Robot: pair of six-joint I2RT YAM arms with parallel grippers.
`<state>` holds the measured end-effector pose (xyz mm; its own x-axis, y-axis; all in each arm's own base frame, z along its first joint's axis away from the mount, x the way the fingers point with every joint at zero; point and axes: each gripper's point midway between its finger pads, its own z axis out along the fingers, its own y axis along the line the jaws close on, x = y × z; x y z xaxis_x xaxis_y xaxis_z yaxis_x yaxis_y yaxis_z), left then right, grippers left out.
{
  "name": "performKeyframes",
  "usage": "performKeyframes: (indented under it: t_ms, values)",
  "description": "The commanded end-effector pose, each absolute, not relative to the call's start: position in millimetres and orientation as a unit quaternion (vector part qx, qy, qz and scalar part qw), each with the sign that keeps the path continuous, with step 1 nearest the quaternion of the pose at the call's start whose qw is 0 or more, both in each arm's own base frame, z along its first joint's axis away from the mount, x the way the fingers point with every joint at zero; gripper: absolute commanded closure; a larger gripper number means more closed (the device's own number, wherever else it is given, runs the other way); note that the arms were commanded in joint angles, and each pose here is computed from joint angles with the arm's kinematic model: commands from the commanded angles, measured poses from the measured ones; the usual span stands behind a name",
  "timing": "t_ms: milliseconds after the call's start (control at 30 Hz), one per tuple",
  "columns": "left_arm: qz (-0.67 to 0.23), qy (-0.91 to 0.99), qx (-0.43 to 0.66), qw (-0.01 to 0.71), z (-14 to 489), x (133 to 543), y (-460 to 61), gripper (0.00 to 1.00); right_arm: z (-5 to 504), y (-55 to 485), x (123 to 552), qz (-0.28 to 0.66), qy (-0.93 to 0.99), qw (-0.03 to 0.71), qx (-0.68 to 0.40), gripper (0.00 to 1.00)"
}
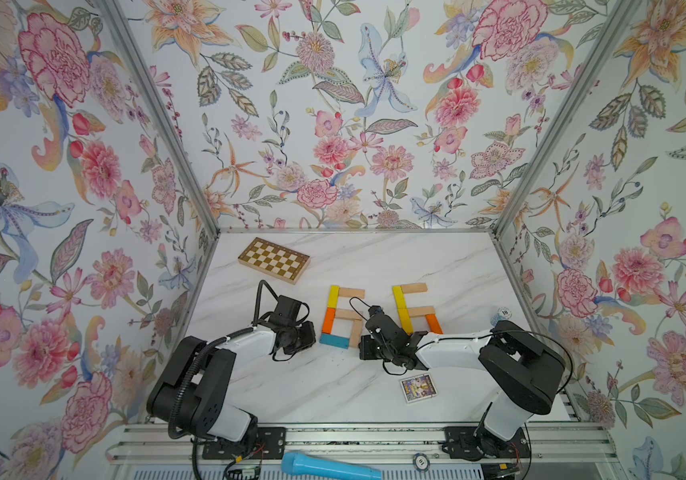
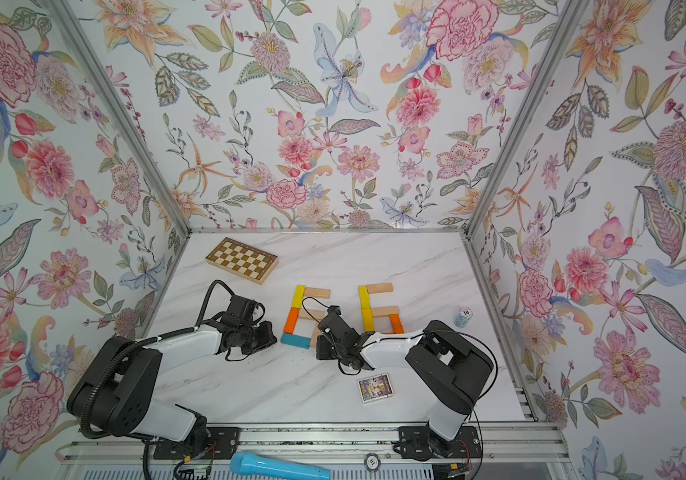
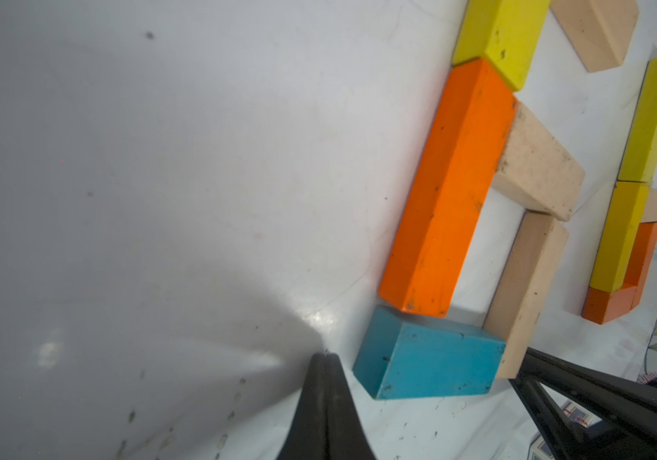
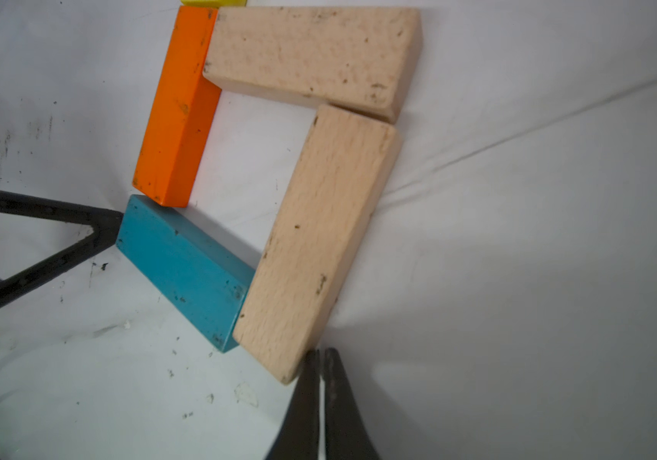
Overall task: Assemble the number 6 with building blocks
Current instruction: Assemble the building block at the center of the board.
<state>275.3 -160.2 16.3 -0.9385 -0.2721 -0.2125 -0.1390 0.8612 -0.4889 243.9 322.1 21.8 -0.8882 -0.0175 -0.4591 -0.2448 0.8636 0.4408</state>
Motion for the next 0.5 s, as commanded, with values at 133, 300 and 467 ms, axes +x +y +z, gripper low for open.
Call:
performKeyframes:
  t_ms: [133, 300, 467]
  values:
    - [-0.219, 0.963, -0.118, 0.105, -2, 259, -150, 1.00, 16, 318, 242, 0.241, 0.942, 0.218, -0.081, 0.92]
    - [-0.225, 0.961, -0.118, 0.109, 3, 262, -153, 1.00, 25, 312, 241, 0.246, 0.937, 0.228, -0.094, 0.92]
    - [-0.228, 0.958, -0.111, 0.133, 21, 269, -153, 1.00, 63, 303, 246, 0.255, 0.920, 0.274, -0.114, 0.87]
